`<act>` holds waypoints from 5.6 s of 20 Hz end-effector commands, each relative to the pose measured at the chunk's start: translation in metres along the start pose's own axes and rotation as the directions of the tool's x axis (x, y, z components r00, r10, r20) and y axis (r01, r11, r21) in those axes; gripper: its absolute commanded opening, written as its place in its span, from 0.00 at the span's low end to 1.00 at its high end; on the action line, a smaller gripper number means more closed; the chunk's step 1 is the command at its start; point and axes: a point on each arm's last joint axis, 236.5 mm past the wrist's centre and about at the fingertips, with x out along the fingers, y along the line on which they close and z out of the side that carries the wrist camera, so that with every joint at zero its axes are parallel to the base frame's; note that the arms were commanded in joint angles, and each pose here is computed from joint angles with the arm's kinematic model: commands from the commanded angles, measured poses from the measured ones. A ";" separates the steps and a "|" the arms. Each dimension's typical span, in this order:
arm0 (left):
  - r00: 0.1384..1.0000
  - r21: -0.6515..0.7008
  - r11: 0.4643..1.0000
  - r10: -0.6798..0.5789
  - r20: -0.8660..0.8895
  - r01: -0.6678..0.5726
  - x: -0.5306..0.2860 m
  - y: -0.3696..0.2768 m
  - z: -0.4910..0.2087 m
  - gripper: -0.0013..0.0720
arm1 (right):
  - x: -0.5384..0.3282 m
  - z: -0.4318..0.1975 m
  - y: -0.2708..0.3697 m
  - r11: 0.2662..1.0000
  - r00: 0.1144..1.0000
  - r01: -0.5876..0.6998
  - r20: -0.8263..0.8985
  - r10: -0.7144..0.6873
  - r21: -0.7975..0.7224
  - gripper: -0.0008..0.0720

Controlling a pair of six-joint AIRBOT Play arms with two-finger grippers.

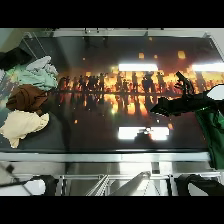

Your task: Fold the shirts.

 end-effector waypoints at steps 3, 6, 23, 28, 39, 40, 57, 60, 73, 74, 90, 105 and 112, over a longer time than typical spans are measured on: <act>0.997 0.043 0.996 0.080 -0.004 -0.080 0.146 0.078 0.002 1.00 | 0.000 0.000 0.001 1.000 1.000 -0.002 0.001 0.002 0.001 0.04; 0.993 0.064 0.991 0.119 0.007 -0.119 0.194 0.094 -0.017 0.99 | 0.000 0.000 0.001 1.000 1.000 -0.003 0.002 0.003 0.001 0.04; 0.973 0.185 0.963 0.165 0.163 -0.195 0.175 0.068 0.035 0.05 | 0.000 0.000 0.001 1.000 1.000 -0.003 0.002 0.003 0.001 0.04; 0.996 0.304 0.950 0.060 0.058 -0.075 0.168 -0.005 0.024 0.05 | 0.000 0.000 0.001 1.000 1.000 -0.003 0.001 0.003 0.001 0.04; 0.615 0.156 0.634 -0.612 -0.497 0.757 0.000 -0.331 -0.105 0.05 | 0.000 0.000 0.001 1.000 1.000 -0.003 0.002 0.003 0.001 0.04; 0.559 0.112 0.614 -0.608 -0.564 0.781 -0.007 -0.344 -0.132 0.05 | 0.000 0.000 0.001 1.000 1.000 -0.003 0.002 0.003 0.001 0.04; 0.198 -0.151 0.635 -0.444 -0.874 0.758 -0.057 -0.436 -0.351 0.19 | 0.000 0.000 0.001 1.000 1.000 -0.003 0.002 0.003 0.001 0.04; 0.189 -0.193 0.671 -0.452 -0.872 0.716 -0.064 -0.420 -0.313 1.00 | 0.000 0.000 0.001 1.000 1.000 -0.003 0.002 0.003 0.001 0.04; 0.591 -0.226 0.940 -0.336 -0.733 0.254 -0.002 -0.222 -0.250 0.97 | -0.001 0.025 -0.004 1.000 0.994 0.016 0.104 -0.016 0.002 0.04; 0.593 -0.230 0.944 -0.328 -0.735 0.238 0.006 -0.219 -0.266 0.97 | -0.002 0.030 -0.005 1.000 0.992 0.020 0.125 -0.020 0.003 0.04; 0.486 -0.281 0.846 -0.498 -0.718 0.452 0.072 -0.299 -0.293 0.02 | -0.024 -0.055 -0.090 0.966 0.952 0.220 -0.247 -0.182 0.133 0.58; 0.484 -0.283 0.833 -0.516 -0.706 0.475 0.049 -0.294 -0.270 0.02 | 0.102 -0.097 -0.040 0.918 0.936 -0.239 -0.177 0.305 0.318 0.09; 0.651 -0.117 0.796 -0.561 -0.512 0.593 -0.057 -0.288 -0.140 0.02 | -0.077 0.030 0.063 0.849 0.835 -0.505 0.163 0.526 -0.154 0.04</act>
